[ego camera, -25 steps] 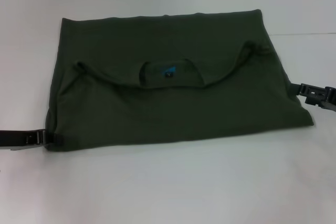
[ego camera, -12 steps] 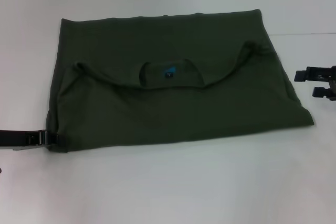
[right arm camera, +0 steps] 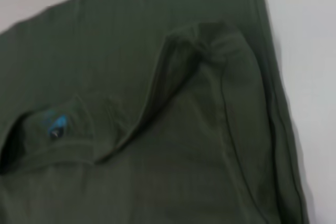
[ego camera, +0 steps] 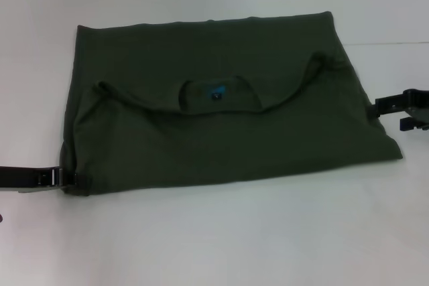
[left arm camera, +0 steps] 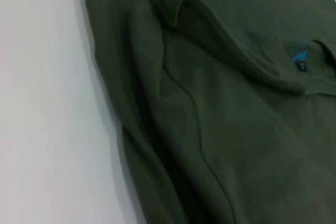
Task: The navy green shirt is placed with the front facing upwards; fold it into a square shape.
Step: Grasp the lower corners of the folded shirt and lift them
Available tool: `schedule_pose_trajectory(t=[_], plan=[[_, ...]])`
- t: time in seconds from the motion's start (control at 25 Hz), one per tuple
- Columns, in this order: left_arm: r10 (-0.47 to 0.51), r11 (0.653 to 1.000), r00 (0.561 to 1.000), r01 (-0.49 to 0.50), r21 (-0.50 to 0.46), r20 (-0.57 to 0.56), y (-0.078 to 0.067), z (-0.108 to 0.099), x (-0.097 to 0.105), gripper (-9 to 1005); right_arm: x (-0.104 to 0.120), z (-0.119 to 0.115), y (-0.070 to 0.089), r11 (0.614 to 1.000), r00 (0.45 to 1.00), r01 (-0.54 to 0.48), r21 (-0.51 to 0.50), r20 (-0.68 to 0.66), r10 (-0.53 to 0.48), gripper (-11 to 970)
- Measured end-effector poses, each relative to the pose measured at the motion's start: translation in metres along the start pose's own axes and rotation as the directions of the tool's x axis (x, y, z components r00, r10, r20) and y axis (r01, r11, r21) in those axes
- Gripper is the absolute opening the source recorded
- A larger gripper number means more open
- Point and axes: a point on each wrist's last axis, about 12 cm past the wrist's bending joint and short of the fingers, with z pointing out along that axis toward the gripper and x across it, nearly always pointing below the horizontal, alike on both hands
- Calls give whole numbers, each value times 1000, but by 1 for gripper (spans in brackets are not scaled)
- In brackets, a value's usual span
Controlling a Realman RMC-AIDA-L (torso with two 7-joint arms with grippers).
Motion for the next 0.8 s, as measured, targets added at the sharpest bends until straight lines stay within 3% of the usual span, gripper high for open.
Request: schedule_pose_trajectory(t=[0.8], plan=[[-2,1000,1000,2,0,1,1,0,1,51,13,24,2,996,997,64,64,-54,-61,910]])
